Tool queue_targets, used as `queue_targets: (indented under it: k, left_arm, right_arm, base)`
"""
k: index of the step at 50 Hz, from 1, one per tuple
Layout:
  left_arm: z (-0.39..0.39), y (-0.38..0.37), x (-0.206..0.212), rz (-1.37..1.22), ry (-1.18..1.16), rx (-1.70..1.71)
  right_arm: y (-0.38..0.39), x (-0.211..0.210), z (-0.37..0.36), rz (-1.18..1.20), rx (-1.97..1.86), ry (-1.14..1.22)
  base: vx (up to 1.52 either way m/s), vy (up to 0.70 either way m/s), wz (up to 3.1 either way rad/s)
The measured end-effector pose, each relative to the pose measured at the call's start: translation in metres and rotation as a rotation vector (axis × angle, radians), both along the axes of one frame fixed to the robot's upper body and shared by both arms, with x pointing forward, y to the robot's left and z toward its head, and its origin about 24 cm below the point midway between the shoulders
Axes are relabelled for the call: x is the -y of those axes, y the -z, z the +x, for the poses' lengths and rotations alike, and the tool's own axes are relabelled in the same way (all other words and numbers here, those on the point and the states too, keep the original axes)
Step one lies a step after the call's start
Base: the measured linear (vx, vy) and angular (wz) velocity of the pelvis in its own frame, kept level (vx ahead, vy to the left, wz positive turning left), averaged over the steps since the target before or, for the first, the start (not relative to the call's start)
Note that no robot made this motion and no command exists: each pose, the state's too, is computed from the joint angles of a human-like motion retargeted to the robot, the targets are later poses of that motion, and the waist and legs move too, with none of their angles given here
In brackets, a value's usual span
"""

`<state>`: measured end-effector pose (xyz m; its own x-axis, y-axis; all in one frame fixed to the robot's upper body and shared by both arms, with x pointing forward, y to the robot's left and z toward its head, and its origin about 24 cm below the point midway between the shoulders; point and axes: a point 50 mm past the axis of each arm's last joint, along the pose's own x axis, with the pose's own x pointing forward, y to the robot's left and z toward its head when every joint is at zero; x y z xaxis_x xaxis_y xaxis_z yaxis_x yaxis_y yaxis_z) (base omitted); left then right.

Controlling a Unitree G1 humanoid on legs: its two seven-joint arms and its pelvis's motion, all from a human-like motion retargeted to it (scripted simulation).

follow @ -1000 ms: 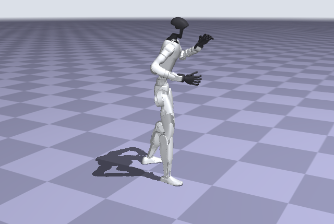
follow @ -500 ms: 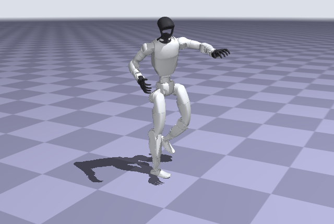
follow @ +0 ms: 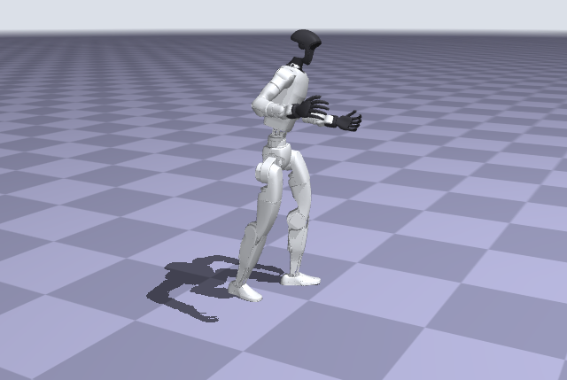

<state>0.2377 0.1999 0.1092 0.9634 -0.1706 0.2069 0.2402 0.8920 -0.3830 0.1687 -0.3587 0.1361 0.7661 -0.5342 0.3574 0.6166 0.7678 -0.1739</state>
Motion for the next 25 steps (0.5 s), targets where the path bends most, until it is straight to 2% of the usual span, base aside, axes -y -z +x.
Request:
queue_targets:
  k: [4,7,8,10,13,15,17,20,22,23,24,25]
  left_arm:
    - [-0.033,0.015,-0.068,0.245,-0.16,-0.135]
    - [-0.045,0.012,-0.095,0.321,-0.289,-0.127]
    - [-0.046,0.01,-0.099,0.352,-0.303,-0.109]
    - [-0.044,0.014,-0.095,0.381,-0.253,-0.108]
    - [-0.039,0.034,-0.071,0.38,-0.141,-0.13]
    - [-0.036,0.056,-0.044,0.226,-0.104,-0.171]
    - [-0.034,0.081,-0.011,-0.025,-0.089,-0.261]
    - [-0.032,0.104,0.029,-0.255,-0.024,-0.392]
    - [-0.03,0.109,0.039,-0.368,-0.003,-0.437]
    - [-0.031,0.112,0.036,-0.391,-0.003,-0.459]
    - [-0.041,0.114,0.009,-0.491,-0.131,-0.468]
    - [-0.051,0.116,-0.009,-0.593,-0.226,-0.465]
  right_arm:
    - [-0.049,0.107,-0.058,-0.249,-0.155,0.615]
    - [-0.113,0.164,-0.108,-0.325,-0.144,1.138]
    - [-0.137,0.175,-0.122,-0.306,-0.132,1.237]
    - [-0.186,0.182,-0.129,-0.259,-0.161,1.174]
    - [-0.246,0.167,-0.106,-0.455,-0.418,0.986]
    - [-0.266,0.14,-0.057,-0.674,-0.5,0.769]
    - [-0.264,0.094,0.005,-0.87,-0.478,0.474]
    - [-0.235,-0.004,0.063,-1.038,-0.335,-0.036]
    - [-0.195,-0.063,0.07,-1.038,-0.246,-0.373]
    - [-0.167,-0.099,0.075,-1.012,-0.187,-0.571]
    - [-0.139,-0.145,0.113,-0.901,-0.105,-0.773]
    - [-0.132,-0.218,0.129,-0.976,-0.049,-1.015]
  base:
    - [0.34,-0.05,2.01]
    - [0.24,-0.06,1.63]
    - [0.19,-0.06,1.34]
    - [0.16,-0.06,1.04]
    - [0.13,-0.07,0.59]
    - [0.12,-0.08,0.2]
    - [0.12,-0.1,0.21]
    - [0.15,-0.12,0.68]
    - [0.17,-0.13,1.15]
    - [0.19,-0.15,1.47]
    - [0.19,-0.16,1.62]
    - [0.18,-0.17,1.69]
